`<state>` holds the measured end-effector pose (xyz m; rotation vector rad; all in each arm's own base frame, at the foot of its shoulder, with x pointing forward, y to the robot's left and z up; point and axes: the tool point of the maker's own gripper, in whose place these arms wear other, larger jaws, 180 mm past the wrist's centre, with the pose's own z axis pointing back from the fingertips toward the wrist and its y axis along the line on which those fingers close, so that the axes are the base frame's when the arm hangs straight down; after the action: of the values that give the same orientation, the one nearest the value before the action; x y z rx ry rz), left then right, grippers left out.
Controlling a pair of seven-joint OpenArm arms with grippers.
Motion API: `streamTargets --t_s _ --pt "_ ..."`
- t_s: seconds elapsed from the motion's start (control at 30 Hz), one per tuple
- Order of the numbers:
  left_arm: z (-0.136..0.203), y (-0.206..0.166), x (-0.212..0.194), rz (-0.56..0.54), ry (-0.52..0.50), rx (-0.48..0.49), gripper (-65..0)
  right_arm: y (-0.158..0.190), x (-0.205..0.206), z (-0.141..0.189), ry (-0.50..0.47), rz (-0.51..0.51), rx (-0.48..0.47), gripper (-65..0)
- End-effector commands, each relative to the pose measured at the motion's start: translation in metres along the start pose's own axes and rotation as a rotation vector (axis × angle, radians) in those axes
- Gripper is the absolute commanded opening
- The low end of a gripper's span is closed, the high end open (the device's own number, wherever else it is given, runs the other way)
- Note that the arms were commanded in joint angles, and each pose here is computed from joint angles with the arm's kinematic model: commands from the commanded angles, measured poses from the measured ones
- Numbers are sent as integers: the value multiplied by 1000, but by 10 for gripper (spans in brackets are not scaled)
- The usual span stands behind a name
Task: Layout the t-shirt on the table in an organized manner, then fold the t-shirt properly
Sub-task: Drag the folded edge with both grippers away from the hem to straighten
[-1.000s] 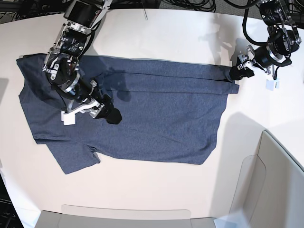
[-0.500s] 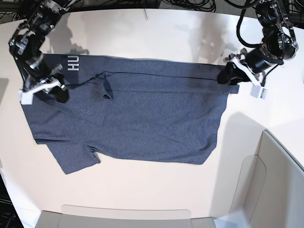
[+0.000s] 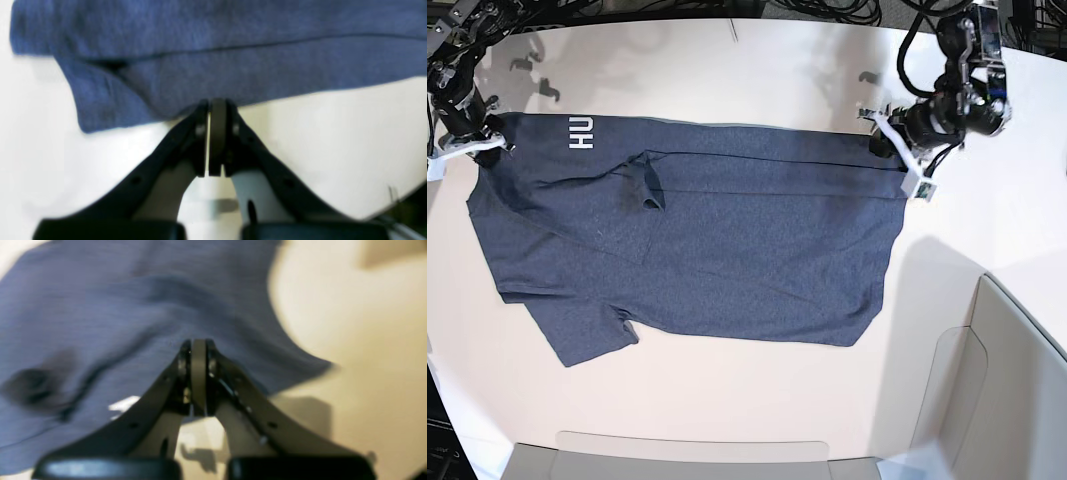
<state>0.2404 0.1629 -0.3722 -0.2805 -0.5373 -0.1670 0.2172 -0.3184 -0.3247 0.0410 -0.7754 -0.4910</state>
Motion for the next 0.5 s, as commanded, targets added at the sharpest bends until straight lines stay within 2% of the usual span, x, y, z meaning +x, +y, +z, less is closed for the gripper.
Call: streamTargets --t_s 0.0,0.2,0.47 --pt "4 4 12 -42 -34 33 -650 -1 12 4 -39 27 -10 -650" --pt "-1 13 11 -125 -16 131 -650 -11 17 4 -64 56 -71 -650" --pt "-4 12 11 -152 -30 147 -650 -25 12 6 -84 88 -128 -650"
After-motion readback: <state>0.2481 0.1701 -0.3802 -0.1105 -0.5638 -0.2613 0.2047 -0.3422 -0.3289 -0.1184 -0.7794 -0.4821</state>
